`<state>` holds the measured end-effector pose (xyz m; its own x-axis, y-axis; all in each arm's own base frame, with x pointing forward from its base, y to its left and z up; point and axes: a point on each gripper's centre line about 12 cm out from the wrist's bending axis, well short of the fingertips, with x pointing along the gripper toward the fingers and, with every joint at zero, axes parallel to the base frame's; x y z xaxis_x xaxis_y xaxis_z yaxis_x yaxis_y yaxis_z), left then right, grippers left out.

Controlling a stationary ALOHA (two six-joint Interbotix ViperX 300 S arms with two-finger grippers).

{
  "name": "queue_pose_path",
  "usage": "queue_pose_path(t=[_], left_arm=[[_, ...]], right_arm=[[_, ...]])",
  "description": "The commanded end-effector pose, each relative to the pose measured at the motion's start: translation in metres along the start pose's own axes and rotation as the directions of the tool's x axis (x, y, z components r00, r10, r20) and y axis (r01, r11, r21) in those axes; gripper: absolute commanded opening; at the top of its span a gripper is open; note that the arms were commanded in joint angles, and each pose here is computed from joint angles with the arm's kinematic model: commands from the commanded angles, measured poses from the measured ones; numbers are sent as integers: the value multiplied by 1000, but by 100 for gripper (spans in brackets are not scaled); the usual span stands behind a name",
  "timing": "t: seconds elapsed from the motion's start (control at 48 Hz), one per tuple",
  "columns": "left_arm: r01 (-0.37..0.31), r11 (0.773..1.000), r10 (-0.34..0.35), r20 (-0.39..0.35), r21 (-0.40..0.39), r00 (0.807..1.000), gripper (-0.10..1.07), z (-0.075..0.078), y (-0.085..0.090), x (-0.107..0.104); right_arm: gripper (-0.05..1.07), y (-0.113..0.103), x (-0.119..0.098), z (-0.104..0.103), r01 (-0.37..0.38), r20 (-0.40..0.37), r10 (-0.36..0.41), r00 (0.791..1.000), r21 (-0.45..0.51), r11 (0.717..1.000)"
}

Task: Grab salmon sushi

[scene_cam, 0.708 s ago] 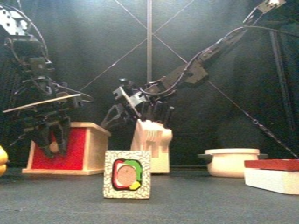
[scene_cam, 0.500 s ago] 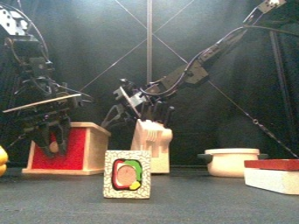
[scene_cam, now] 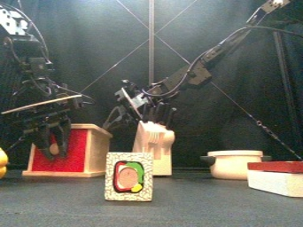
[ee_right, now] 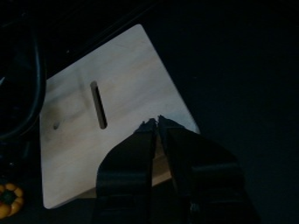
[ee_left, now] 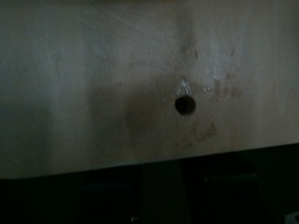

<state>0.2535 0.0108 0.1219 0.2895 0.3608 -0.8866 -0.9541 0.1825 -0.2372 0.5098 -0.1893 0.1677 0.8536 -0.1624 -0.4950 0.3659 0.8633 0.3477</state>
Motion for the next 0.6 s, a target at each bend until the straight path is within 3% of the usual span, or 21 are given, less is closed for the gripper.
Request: queue_pose_path(t=[0.0,0.583], left_arm=[[37,999,-37,-24,-3,999,46,-8,-8,-9],[98,995,-97,-117,5,988,46,-39,-15,-35]], right_arm=[[55,2,-6,9,-4,21,4,1000,-5,1000],[55,1,-6,9,-4,19,4,1000,-3,1000]])
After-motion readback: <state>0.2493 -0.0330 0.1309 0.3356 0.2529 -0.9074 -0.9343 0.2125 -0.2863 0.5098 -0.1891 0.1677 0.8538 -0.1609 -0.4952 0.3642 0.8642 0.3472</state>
